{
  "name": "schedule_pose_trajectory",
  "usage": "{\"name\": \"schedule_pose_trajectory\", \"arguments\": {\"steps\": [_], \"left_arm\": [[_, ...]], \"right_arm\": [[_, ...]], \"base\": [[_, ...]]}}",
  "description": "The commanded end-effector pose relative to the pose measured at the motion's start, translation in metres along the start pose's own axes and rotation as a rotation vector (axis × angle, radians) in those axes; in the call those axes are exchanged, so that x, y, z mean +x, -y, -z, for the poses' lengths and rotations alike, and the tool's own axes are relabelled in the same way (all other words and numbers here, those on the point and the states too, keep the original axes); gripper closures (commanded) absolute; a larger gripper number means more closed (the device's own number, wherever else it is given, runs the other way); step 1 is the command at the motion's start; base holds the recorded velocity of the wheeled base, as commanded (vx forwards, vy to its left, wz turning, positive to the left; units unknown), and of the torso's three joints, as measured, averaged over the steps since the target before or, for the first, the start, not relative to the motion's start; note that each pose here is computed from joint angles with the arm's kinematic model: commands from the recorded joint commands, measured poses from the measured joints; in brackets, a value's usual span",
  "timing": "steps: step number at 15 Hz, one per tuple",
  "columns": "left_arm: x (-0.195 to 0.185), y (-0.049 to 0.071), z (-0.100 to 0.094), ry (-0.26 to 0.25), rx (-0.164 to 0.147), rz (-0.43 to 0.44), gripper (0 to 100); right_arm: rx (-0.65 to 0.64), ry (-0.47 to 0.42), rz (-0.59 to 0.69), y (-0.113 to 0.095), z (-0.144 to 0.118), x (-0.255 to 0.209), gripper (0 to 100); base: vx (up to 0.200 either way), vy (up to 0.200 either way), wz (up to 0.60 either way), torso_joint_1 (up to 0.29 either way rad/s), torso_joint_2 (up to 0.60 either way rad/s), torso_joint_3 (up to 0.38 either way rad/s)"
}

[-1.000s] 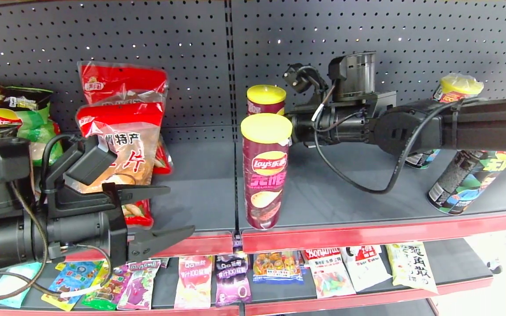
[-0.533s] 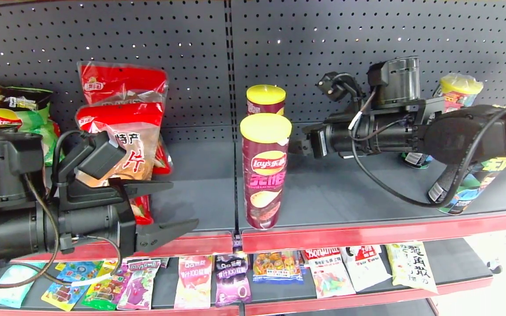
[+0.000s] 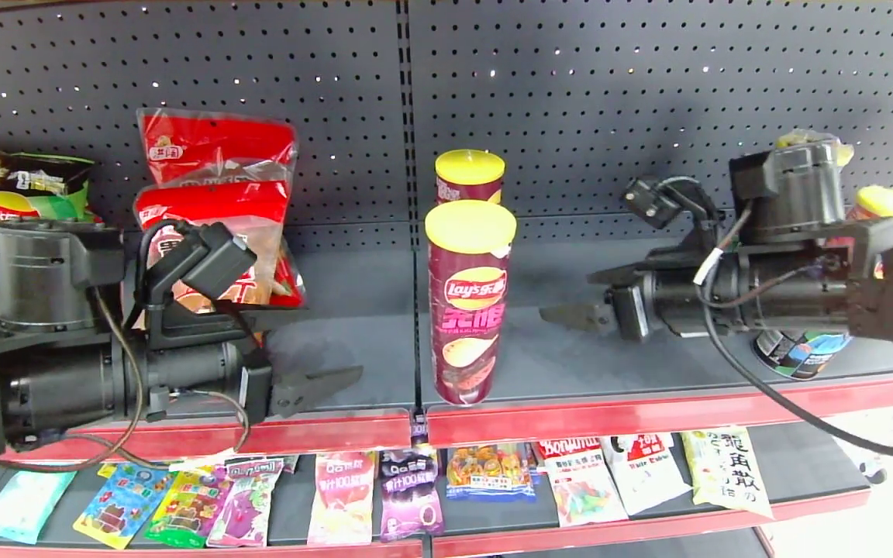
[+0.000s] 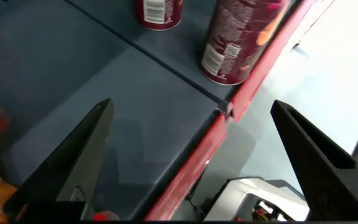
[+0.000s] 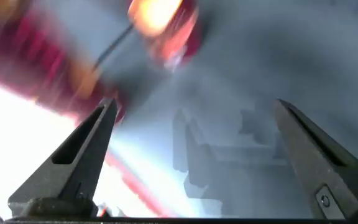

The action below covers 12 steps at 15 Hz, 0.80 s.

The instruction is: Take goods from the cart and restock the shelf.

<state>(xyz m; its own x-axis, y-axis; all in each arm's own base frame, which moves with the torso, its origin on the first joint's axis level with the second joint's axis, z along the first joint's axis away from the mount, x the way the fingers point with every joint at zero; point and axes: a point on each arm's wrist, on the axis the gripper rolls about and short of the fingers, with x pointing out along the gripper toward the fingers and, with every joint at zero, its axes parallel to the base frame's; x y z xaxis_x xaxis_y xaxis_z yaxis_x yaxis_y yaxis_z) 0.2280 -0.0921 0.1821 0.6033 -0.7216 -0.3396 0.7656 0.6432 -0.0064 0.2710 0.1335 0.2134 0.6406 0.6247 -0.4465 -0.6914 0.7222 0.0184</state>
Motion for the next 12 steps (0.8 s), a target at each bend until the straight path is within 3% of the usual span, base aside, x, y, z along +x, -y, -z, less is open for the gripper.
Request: {"name": "schedule_pose_trajectory", "arguments": {"steps": [1, 3, 4, 5, 8, 12], "left_arm": [[0.021, 0.004, 0.001, -0.036, 0.004, 0.008, 0], [0.034, 0.007, 0.005, -0.070, 0.001, 0.024, 0], [0.034, 0.007, 0.005, -0.070, 0.001, 0.024, 0], [0.043, 0.004, 0.009, -0.090, -0.007, 0.024, 0], [0.051, -0.001, 0.010, -0.104, -0.010, -0.001, 0], [0.071, -0.004, 0.005, -0.109, 0.000, -0.018, 0]], "right_arm": [[-0.029, 0.045, -0.022, -0.034, 0.032, -0.076, 0], [-0.038, 0.081, -0.045, -0.049, 0.059, -0.115, 0], [-0.038, 0.081, -0.045, -0.049, 0.059, -0.115, 0], [-0.047, 0.143, -0.042, -0.058, 0.074, -0.143, 0], [-0.054, 0.222, 0.041, -0.059, 0.074, -0.167, 0], [-0.031, 0.247, 0.189, -0.054, 0.075, -0.178, 0]], "base": [[0.000, 0.000, 0.00, 0.000, 0.00, 0.000], [0.000, 0.000, 0.00, 0.000, 0.00, 0.000], [0.000, 0.000, 0.00, 0.000, 0.00, 0.000], [0.000, 0.000, 0.00, 0.000, 0.00, 0.000], [0.000, 0.000, 0.00, 0.000, 0.00, 0.000], [0.000, 0.000, 0.00, 0.000, 0.00, 0.000]]}}
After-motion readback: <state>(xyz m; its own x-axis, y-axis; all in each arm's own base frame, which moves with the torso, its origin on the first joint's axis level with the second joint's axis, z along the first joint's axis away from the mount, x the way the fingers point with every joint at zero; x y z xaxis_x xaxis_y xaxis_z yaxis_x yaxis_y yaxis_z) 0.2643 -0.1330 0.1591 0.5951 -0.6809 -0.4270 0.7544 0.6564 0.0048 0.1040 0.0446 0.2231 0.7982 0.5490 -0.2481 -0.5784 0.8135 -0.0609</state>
